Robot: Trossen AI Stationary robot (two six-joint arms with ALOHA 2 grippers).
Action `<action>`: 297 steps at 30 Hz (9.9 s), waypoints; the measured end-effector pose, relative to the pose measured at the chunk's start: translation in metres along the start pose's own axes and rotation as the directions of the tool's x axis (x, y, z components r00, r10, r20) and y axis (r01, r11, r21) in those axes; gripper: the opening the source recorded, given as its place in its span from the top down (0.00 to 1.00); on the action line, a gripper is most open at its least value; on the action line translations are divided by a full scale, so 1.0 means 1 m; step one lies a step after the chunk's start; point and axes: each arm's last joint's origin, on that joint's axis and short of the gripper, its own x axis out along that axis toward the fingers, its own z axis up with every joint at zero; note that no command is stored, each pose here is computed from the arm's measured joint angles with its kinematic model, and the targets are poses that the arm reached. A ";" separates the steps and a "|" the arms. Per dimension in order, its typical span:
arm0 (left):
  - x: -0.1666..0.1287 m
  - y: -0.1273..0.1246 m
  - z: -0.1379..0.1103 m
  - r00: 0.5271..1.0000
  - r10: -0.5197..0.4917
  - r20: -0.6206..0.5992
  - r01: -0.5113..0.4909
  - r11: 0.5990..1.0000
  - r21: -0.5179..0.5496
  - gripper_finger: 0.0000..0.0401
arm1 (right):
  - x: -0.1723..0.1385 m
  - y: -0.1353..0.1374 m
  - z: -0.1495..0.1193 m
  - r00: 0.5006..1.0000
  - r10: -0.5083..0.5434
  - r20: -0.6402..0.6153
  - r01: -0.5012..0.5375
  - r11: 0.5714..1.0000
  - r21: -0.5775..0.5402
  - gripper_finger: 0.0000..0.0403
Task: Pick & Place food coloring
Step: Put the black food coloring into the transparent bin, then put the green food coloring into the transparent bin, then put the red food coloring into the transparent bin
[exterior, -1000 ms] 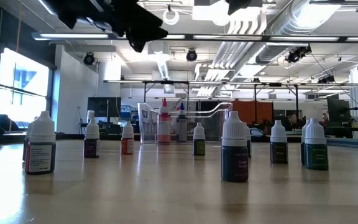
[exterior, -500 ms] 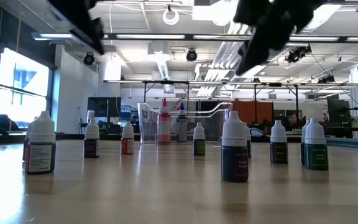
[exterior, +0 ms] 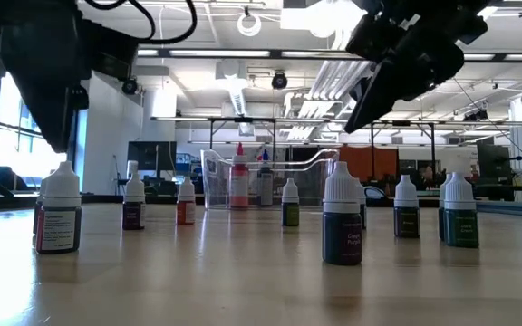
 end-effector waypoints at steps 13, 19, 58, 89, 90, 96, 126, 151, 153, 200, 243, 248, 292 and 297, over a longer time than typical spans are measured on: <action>0.038 -0.005 0.005 0.992 0.108 -0.057 -0.107 0.994 0.018 0.59 | 0.000 0.000 0.000 1.000 0.000 0.003 0.000 1.000 -0.001 0.52; 0.048 -0.006 0.006 0.989 0.130 -0.072 -0.129 0.991 0.021 0.59 | 0.000 0.000 0.000 1.000 0.000 0.003 0.000 1.000 -0.001 0.52; -0.014 0.030 0.147 0.915 0.115 0.386 -0.270 0.887 0.375 0.82 | 0.000 -0.002 0.000 0.998 -0.061 0.000 0.061 0.998 -0.001 0.52; -0.053 0.076 0.231 0.802 0.118 0.586 -0.382 0.855 0.352 0.60 | 0.052 0.001 -0.003 0.939 0.257 0.228 -0.198 0.947 -0.254 0.52; -0.064 0.072 0.230 0.807 0.134 0.575 -0.392 0.849 0.353 0.60 | 0.061 0.001 -0.001 0.934 0.275 0.227 -0.217 0.943 -0.252 0.52; -0.133 0.052 0.219 0.791 0.207 0.576 -0.456 0.827 0.330 0.60 | 0.111 -0.001 -0.001 0.924 0.355 0.141 -0.328 0.926 -0.185 0.52; -0.201 0.031 0.126 0.894 0.341 0.290 -0.391 0.910 0.136 0.60 | 0.116 -0.030 0.032 0.924 0.320 0.212 -0.303 0.947 -0.110 0.81; -0.047 0.002 0.013 0.883 0.222 0.414 -0.322 0.928 0.190 0.60 | 0.062 -0.171 0.008 0.959 -0.281 0.016 0.274 0.944 0.187 0.80; -0.023 0.002 0.010 0.897 0.143 0.417 -0.254 0.941 0.223 0.60 | 0.064 -0.173 0.008 0.954 -0.299 0.020 0.290 0.940 0.180 0.80; 0.019 -0.050 -0.002 0.950 -0.217 0.222 0.188 0.971 0.148 0.76 | 0.168 -0.018 0.066 0.929 0.305 0.210 -0.278 0.949 -0.145 0.63; 0.053 -0.070 -0.033 0.967 -0.021 0.254 -0.011 0.992 0.126 0.62 | 0.221 -0.003 0.040 0.860 0.466 0.207 -0.435 0.882 -0.180 0.63; 0.053 -0.070 -0.033 0.967 -0.023 0.253 -0.011 0.991 0.133 0.58 | 0.220 -0.001 0.043 0.850 0.476 0.224 -0.440 0.877 -0.195 0.66; 0.052 -0.069 -0.030 0.943 0.020 0.333 -0.061 0.992 0.114 0.58 | 0.079 -0.204 0.055 0.948 -0.238 -0.212 0.285 0.929 0.236 0.76; 0.052 -0.069 -0.030 0.942 0.019 0.334 -0.061 0.992 0.115 0.58 | 0.085 -0.208 0.048 0.933 -0.263 -0.245 0.323 0.912 0.252 0.71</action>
